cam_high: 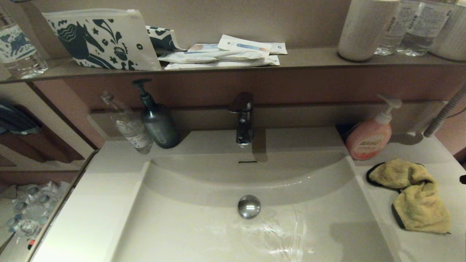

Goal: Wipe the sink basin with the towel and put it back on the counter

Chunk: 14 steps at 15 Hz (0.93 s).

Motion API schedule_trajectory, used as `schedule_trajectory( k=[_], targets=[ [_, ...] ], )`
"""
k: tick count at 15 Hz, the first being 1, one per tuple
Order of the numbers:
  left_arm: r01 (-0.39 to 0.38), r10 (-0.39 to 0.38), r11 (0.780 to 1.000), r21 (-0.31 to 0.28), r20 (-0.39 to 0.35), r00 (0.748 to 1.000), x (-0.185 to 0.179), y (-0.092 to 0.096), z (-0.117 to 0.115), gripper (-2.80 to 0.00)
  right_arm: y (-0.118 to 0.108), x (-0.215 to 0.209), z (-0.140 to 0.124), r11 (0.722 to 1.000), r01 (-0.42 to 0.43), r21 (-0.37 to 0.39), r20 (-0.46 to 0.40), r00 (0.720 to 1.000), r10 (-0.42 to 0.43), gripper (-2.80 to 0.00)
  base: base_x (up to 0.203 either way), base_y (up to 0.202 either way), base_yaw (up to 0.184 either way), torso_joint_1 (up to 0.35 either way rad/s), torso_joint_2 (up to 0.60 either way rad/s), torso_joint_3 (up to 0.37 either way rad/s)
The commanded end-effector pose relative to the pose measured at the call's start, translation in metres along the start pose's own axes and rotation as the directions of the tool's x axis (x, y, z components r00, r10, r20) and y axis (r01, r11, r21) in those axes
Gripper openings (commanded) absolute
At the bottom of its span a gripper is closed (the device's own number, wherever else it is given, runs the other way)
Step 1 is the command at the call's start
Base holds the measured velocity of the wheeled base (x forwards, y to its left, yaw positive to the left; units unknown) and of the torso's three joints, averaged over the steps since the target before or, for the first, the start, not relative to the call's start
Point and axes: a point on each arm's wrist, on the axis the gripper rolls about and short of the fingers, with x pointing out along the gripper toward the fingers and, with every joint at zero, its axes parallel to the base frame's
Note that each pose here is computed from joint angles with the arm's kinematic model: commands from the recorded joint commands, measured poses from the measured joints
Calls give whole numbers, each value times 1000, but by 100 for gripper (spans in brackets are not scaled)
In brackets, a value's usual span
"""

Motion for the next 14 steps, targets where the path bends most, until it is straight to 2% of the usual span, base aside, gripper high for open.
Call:
schedule_trajectory(
  k=[1, 3, 5, 6, 8, 10, 11, 12, 14],
  targets=[
    [2, -2, 1000, 0, -1, 1000, 0, 0, 0, -280, 29, -31, -24, 989, -112, -101, 37, 993, 116, -280, 0, 0, 0, 0, 0, 0],
    [1, -1, 1000, 0, -1, 1000, 0, 0, 0, -280, 52, -33, -38, 969, -187, -159, -19, 982, 186, -280, 0, 0, 0, 0, 0, 0],
    [2, -2, 1000, 0, -1, 1000, 0, 0, 0, -280, 74, -33, -50, 962, -198, -188, -56, 980, 191, -280, 0, 0, 0, 0, 0, 0],
    [0, 0, 1000, 0, -1, 1000, 0, 0, 0, -280, 83, -38, -58, 964, -183, -192, -46, 983, 178, -280, 0, 0, 0, 0, 0, 0],
    [0, 0, 1000, 0, -1, 1000, 0, 0, 0, -280, 79, -56, -72, 984, -60, -170, 49, 996, 69, -280, 0, 0, 0, 0, 0, 0],
    [0, 0, 1000, 0, -1, 1000, 0, 0, 0, -280, 56, -83, -87, 993, 24, -112, 132, 991, -9, -280, 0, 0, 0, 0, 0, 0],
    [0, 0, 1000, 0, -1, 1000, 0, 0, 0, -280, 43, -93, -93, 991, 113, -69, 180, 979, -99, -280, 0, 0, 0, 0, 0, 0],
    [2, -2, 1000, 0, -1, 1000, 0, 0, 0, -280, 31, -105, -99, 983, 185, 0, 238, 954, -180, -280, 0, 0, 0, 0, 0, 0],
    [1, -1, 1000, 0, -1, 1000, 0, 0, 0, -280, 14, -126, -113, 945, 283, 162, 324, 890, -322, -280, 0, 0, 0, 0, 0, 0]
  ],
)
